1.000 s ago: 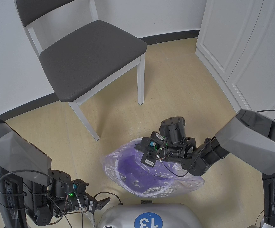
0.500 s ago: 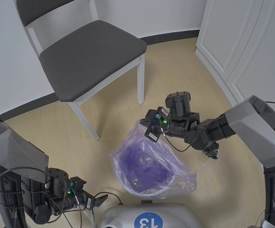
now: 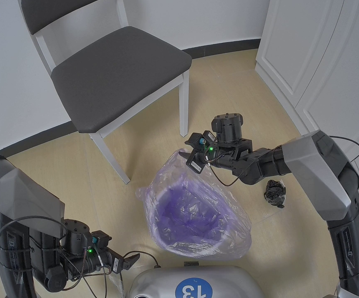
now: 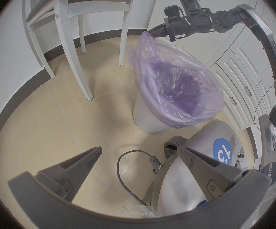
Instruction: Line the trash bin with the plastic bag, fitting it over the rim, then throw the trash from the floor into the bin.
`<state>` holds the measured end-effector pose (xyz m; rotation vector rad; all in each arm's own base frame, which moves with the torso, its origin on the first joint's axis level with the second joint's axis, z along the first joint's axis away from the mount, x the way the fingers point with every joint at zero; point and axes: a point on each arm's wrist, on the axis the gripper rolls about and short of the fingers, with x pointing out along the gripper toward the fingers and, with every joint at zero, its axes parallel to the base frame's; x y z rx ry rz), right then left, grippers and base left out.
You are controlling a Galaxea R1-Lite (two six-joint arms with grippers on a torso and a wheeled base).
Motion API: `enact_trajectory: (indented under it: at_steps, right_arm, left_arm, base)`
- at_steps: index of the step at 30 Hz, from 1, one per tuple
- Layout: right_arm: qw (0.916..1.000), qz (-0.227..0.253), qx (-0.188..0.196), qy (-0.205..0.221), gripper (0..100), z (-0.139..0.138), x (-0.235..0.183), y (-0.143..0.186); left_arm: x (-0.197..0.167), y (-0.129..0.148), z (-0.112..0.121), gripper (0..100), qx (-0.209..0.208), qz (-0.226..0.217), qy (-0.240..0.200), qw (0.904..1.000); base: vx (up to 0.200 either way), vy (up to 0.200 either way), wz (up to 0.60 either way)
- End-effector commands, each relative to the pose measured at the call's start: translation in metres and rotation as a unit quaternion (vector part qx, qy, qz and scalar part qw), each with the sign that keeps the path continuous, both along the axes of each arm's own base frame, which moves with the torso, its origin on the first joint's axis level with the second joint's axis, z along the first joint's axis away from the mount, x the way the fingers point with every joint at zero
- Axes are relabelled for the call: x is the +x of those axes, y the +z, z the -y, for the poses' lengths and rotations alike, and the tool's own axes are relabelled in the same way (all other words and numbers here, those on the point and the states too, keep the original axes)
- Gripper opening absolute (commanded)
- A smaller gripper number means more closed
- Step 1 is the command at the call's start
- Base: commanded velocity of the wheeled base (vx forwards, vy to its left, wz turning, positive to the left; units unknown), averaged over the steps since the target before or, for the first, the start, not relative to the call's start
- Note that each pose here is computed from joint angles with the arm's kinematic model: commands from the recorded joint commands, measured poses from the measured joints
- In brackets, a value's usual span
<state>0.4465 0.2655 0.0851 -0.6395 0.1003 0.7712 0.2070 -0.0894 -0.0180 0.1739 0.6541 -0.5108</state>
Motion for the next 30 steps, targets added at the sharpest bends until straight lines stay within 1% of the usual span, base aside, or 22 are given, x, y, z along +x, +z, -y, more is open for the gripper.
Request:
enact_trajectory:
  at_steps: [1,3,5,6,8,13,14,16,18,22,23,24,26,27,29,30]
  right_arm:
    - [0.9999,-0.002,0.013,0.0,100,0.003,-0.011,0.011]
    - [0.9998,0.008,0.019,0.0,100,0.007,-0.018,0.022]
    - [0.9998,0.011,0.019,-0.001,100,0.008,-0.018,0.024]
    - [0.9982,0.044,0.041,-0.002,100,0.013,-0.021,0.037]
    - [0.9969,0.06,0.051,-0.002,100,0.016,-0.026,0.037]
    - [0.9977,0.049,0.048,0.001,100,0.024,-0.045,0.038]
    - [0.9976,0.048,0.05,0.004,100,0.029,-0.052,0.046]
    - [0.9971,0.049,0.057,0.009,100,0.036,-0.059,0.055]
    - [0.9961,0.053,0.067,0.025,100,0.041,-0.063,0.06]
    - [0.9938,0.063,0.084,0.035,100,0.045,-0.066,0.062]
    - [0.9915,0.062,0.11,0.034,100,0.043,-0.068,0.062]
    - [0.9909,0.06,0.116,0.033,100,0.044,-0.069,0.061]
    - [0.9869,0.058,0.148,0.026,100,0.045,-0.07,0.061]
    - [0.9863,0.055,0.154,0.02,100,0.044,-0.068,0.06]
    - [0.9855,0.062,0.158,0.001,100,0.044,-0.061,0.06]
    - [0.9854,0.064,0.155,-0.028,100,0.045,-0.057,0.055]
  left_arm:
    - [0.002,0.0,0.0,100,-0.002,0.006,0.001,1.0]
    - [0.002,0.0,0.0,100,-0.003,0.007,0.001,1.0]
    - [0.002,0.0,0.0,100,-0.003,0.007,0.001,1.0]
    - [0.002,0.001,0.001,100,-0.004,0.009,0.0,0.9999]
    - [0.002,0.003,0.001,100,-0.005,0.013,0.0,0.9999]
    - [0.001,0.012,0.001,100,-0.013,0.029,0.0,0.9995]
    - [0.001,0.015,0.0,100,-0.015,0.034,0.0,0.9993]
    - [0.0,0.017,0.0,100,-0.017,0.038,-0.001,0.9991]
    - [0.001,0.018,0.0,100,-0.019,0.039,-0.002,0.9991]
    - [0.001,0.018,0.0,100,-0.023,0.037,-0.007,0.999]
    - [0.0,0.018,0.0,100,-0.023,0.036,-0.007,0.9991]
    - [0.0,0.018,0.0,100,-0.023,0.037,-0.008,0.999]
    - [0.0,0.02,0.001,100,-0.029,0.039,-0.014,0.9987]
    - [0.0,0.02,0.001,100,-0.031,0.04,-0.018,0.9986]
    - [0.006,0.023,0.005,100,-0.036,0.056,-0.022,0.9975]
    - [0.01,0.025,0.006,100,-0.04,0.065,-0.022,0.9968]
  base:
    - [0.0,0.0,0.0]
    - [0.0,0.0,0.0]
    - [0.0,0.0,0.0]
    - [0.0,0.0,0.0]
    - [0.0,0.0,0.0]
    - [0.0,0.0,0.0]
    - [0.0,0.0,0.0]
    - [0.0,0.0,0.0]
    - [0.0,0.0,0.0]
    - [0.0,0.0,0.0]
    - [0.0,0.0,0.0]
    - [0.0,0.0,0.0]
    - [0.0,0.0,0.0]
    - [0.0,0.0,0.0]
    - [0.0,0.0,0.0]
    - [0.0,0.0,0.0]
